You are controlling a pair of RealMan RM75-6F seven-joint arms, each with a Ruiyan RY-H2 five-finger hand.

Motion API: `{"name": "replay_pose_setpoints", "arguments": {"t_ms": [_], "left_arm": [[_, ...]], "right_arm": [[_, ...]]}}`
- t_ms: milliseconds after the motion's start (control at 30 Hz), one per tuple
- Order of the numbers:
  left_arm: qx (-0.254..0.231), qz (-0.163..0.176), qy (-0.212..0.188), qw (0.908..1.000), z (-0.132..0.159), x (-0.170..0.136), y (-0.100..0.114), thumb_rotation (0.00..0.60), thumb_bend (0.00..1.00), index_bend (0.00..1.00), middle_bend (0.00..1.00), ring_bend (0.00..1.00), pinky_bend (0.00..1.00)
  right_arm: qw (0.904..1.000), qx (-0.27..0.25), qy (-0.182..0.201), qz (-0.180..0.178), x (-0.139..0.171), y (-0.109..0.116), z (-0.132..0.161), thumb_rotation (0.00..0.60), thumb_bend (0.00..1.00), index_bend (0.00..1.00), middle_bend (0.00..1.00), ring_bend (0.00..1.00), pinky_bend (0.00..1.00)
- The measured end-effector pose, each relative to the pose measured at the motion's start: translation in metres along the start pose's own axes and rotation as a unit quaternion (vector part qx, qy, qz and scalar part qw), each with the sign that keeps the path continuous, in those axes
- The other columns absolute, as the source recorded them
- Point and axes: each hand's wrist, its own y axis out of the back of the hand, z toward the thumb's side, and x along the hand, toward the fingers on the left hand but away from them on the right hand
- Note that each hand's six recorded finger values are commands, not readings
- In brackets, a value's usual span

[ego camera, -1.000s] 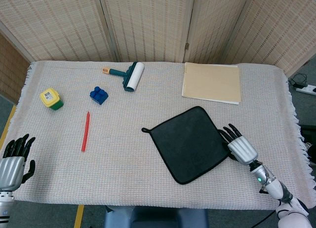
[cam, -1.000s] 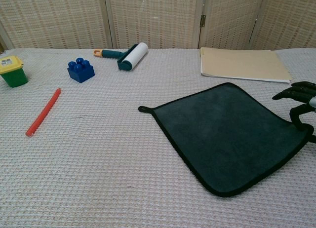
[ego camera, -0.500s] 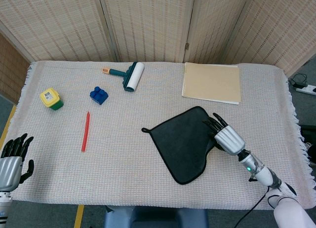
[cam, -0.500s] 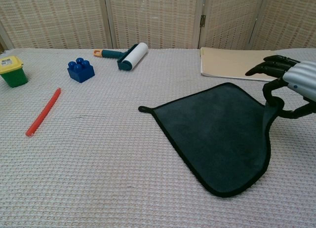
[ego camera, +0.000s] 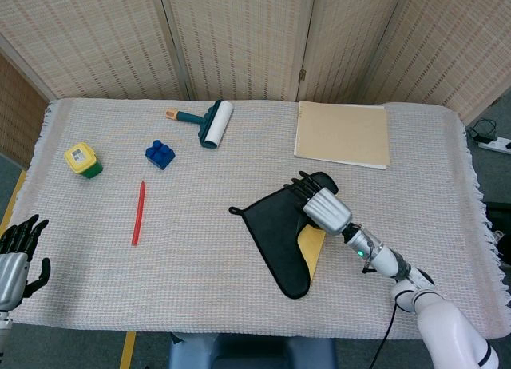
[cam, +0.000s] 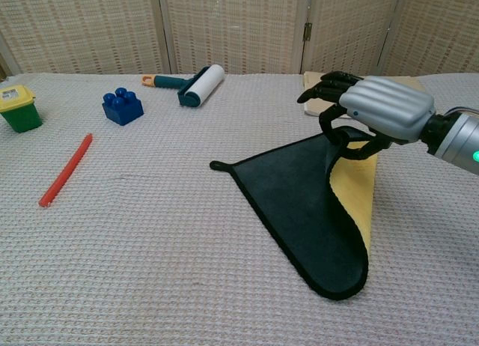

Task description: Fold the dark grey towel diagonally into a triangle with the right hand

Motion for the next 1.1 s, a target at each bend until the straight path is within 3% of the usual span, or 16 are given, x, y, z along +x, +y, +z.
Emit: {"name": "replay_pose_setpoints", "arguments": {"t_ms": [400, 1100], "left_arm": [[-0.016, 0.014, 0.008, 0.9997, -0.009, -0.003, 0.013, 0.6, 0.67, 0.04, 0.04, 0.0, 0.0], [-0.024, 0.013, 0.008, 0.9996, -0.011, -0.004, 0.016, 0.6, 0.67, 0.04, 0.04, 0.0, 0.0]], "right_arm": [[0.9995, 0.0, 0.026, 0.017, -0.04, -0.008, 0.026, 0.6, 0.47, 0.69, 0.17, 0.11, 0.0], [0.9986, 0.003, 0.037, 0.037, -0.066, -0.019, 0.043, 0.6, 0.48, 0.69, 0.16, 0.11, 0.0]]}}
